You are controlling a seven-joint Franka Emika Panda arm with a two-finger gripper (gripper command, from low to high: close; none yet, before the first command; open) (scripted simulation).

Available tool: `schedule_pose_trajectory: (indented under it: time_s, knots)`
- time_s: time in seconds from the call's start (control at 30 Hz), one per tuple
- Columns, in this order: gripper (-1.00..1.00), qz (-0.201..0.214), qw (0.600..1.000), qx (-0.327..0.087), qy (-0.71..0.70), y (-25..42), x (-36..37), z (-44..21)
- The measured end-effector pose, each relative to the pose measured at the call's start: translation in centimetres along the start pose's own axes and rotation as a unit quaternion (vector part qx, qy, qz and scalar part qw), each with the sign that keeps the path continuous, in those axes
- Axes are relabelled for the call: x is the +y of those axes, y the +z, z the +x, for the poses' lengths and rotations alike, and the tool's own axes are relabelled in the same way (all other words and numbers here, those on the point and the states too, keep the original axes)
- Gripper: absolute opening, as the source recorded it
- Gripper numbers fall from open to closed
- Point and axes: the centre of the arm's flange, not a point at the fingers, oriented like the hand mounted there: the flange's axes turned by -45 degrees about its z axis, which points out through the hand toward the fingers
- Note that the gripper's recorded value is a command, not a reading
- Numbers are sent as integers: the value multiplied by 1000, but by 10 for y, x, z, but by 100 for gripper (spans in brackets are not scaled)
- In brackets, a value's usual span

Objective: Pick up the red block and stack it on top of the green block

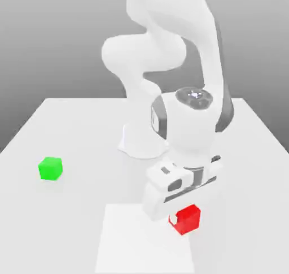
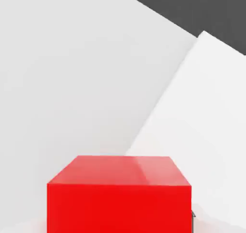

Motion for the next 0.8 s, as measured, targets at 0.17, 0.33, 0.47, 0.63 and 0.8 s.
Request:
schedule_pose_trajectory:
  time_s: [0.17,0.33,0.47,0.63,0.8]
  knots:
    - [-100,-14,999,-3,39,-31,75,-45]
    - [-100,-25,997,-10,66,-48,145,-118]
    - [-100,-25,995,-14,93,-56,184,-189]
    - [-100,-17,991,-14,128,-61,207,-284]
    - [-100,-3,987,-5,160,-57,201,-372]
